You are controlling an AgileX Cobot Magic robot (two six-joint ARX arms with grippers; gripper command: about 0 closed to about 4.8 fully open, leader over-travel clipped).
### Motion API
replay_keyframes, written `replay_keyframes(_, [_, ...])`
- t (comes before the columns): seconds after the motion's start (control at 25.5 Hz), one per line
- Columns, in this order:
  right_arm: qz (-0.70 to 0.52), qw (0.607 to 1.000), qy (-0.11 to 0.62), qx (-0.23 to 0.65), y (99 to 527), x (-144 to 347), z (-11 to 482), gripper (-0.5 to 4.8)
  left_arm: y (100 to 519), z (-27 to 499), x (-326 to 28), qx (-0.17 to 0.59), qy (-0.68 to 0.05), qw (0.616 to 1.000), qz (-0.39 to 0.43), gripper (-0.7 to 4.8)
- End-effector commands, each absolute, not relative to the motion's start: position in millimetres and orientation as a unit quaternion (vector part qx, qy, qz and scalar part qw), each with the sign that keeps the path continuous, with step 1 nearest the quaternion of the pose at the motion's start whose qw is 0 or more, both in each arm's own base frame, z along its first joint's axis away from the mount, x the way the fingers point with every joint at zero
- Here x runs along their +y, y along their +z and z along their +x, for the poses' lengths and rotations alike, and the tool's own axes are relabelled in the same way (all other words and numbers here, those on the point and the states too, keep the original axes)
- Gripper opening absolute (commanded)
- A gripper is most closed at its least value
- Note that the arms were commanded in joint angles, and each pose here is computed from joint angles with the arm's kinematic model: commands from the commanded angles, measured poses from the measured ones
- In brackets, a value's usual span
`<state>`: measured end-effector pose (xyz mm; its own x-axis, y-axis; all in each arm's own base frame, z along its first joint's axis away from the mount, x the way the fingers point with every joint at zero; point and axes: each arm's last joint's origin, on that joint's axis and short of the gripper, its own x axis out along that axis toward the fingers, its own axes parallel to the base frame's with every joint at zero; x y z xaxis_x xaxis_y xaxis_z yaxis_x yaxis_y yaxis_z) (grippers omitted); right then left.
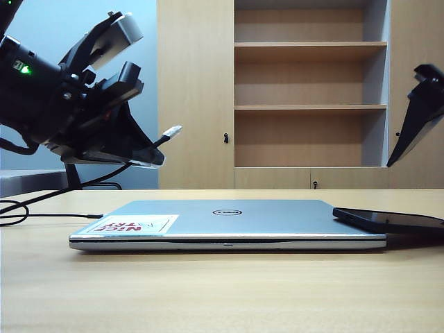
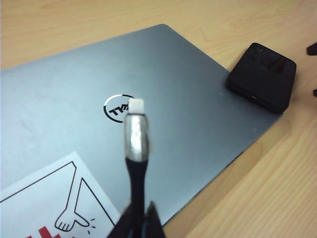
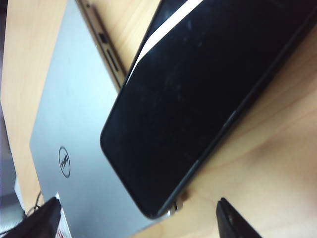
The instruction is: Pick up the charging cable and the phone, plug the charging cable into the charging port on the phone, and finally place them back on the table.
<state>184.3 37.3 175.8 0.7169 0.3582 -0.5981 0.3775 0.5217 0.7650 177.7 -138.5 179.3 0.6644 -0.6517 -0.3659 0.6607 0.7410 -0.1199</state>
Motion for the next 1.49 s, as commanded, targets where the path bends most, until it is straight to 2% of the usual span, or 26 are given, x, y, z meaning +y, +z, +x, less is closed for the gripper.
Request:
replay_keyframes(0.04, [0.511, 0.779, -0.009, 0.363, 172, 38, 196, 4.23, 181, 178, -139, 0.19, -0.361, 0.913, 0.011, -0.06])
replay_keyframes(0.47, [0.511, 0.777, -0.011, 0.367, 157, 40, 209, 4.23, 181, 178, -139, 0.19, -0.361, 0.913, 0.011, -0.06])
replay_keyframes(0.78, [0.551, 0.758, -0.02, 0.349, 138, 37, 199, 4.23, 181, 178, -139, 0.19, -0.361, 0.913, 0.011, -0.06])
replay_keyframes(1.49, [0.55, 0.761, -0.026, 0.344, 117, 36, 201, 4.22, 181, 178, -139, 0.19, -0.361, 0.913, 0.011, -0.06])
